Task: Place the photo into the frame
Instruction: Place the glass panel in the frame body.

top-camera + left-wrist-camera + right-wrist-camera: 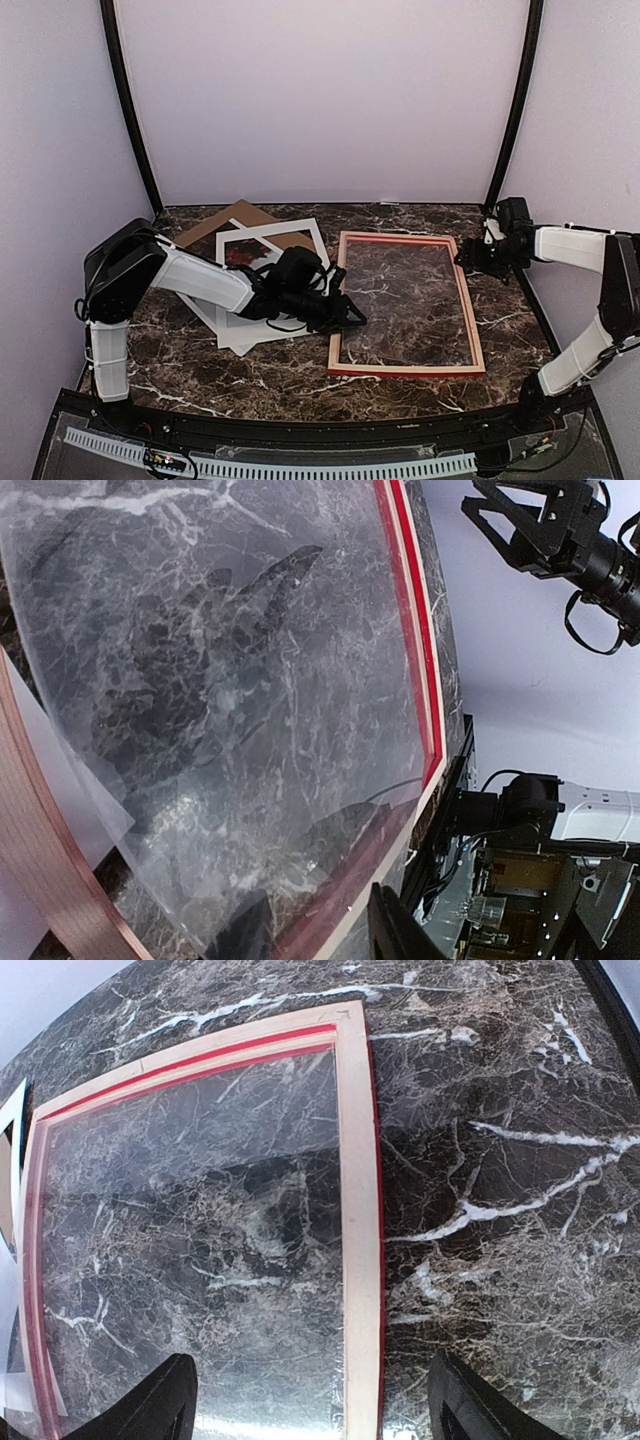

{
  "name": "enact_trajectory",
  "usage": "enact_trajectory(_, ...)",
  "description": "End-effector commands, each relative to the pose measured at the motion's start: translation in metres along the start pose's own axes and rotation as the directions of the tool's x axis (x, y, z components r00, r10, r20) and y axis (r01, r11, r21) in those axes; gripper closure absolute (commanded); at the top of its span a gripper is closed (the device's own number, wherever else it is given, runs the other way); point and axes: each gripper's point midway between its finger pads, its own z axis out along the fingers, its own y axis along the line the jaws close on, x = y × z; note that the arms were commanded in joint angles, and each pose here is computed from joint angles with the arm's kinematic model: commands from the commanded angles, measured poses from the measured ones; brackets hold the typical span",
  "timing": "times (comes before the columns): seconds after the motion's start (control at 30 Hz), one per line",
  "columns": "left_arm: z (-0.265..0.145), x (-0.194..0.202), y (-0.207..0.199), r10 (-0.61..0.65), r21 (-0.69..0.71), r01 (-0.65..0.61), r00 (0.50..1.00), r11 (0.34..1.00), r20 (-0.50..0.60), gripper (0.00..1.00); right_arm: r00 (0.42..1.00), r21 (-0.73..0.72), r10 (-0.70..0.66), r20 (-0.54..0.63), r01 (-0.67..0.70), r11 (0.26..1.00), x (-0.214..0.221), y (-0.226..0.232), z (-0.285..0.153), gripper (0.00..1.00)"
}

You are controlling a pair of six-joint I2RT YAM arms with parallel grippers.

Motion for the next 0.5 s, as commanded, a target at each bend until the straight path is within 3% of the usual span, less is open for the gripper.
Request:
enact_trajectory(0.0, -0.001, -0.008, -0.009, 0.070, -0.011, -0.070, 0.997, 0.998, 0.014, 0.62, 0.999, 0.000, -0.001, 0.034, 0.001, 1.000, -0.009, 0.000, -0.004, 0.20)
enact_trajectory(0.17, 0.001, -0.011, -0.010, 0.096, -0.022, -0.096, 0.995, 0.995, 0.007, 0.51, 1.000, -0.002, -0.001, 0.025, 0.001, 1.000, -0.005, 0.000, -0.002, 0.20)
enact_trajectory(0.47, 0.002, -0.023, -0.002, 0.102, -0.040, -0.101, 0.995, 0.994, 0.018, 0.51, 1.000, 0.005, -0.004, 0.012, 0.004, 1.000, 0.000, -0.003, 0.001, 0.20)
